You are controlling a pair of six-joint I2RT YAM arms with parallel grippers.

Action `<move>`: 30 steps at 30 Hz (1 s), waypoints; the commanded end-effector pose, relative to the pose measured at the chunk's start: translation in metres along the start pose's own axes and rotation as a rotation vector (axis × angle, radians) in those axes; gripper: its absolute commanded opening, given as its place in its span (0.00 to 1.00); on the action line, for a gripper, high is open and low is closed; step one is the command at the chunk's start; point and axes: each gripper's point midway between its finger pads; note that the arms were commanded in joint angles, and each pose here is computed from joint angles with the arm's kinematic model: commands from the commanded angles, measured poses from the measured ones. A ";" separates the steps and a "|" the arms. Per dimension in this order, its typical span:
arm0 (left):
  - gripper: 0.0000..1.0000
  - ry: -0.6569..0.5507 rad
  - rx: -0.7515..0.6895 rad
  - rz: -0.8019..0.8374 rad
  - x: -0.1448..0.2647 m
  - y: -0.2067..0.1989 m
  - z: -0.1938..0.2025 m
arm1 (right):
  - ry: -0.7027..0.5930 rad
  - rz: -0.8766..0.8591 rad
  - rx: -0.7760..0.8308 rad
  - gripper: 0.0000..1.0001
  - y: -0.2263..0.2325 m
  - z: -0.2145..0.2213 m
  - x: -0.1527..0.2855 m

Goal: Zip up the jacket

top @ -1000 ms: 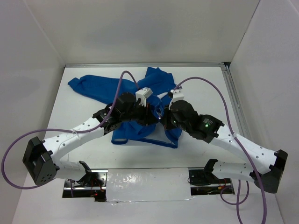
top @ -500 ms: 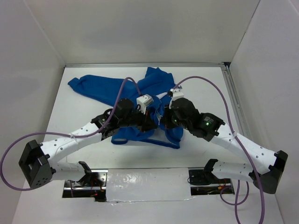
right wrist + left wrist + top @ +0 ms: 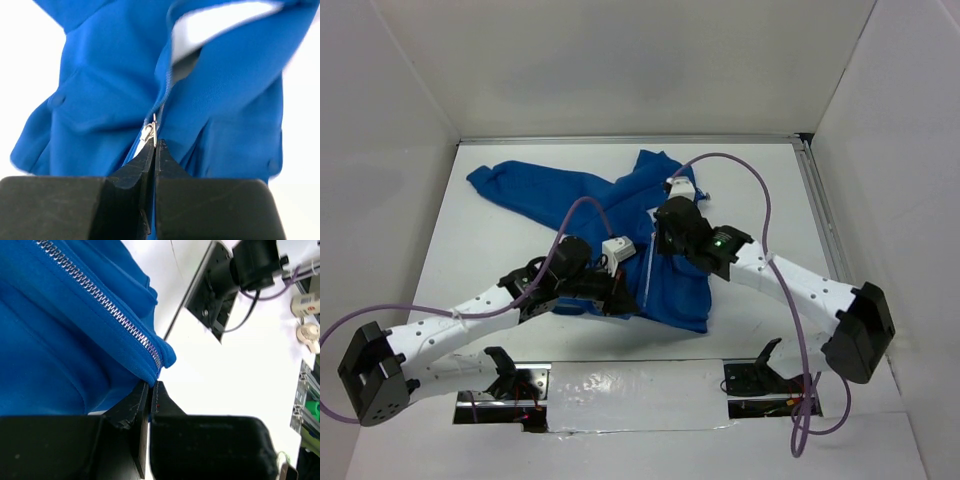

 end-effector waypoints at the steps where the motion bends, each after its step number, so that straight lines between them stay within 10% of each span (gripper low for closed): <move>1: 0.00 0.083 0.030 0.184 0.016 -0.043 0.025 | -0.310 0.012 -0.090 0.00 0.013 -0.090 -0.005; 17: 0.00 0.200 0.137 0.250 0.028 -0.058 0.084 | -0.589 0.297 -0.280 0.00 -0.082 -0.311 -0.163; 29: 0.00 0.251 0.214 0.129 0.016 -0.041 0.093 | -0.797 0.243 -0.362 0.00 -0.158 -0.406 -0.147; 30: 0.18 0.251 0.216 0.117 0.014 -0.040 0.089 | -0.785 0.218 -0.347 0.00 -0.154 -0.407 -0.145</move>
Point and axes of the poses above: each gripper's point midway between its finger pads, its own x axis back along the fingers, its own y axis along the line the jaws close on, z = x × y, and after that the axes turned 11 degrees about -x, right-handed
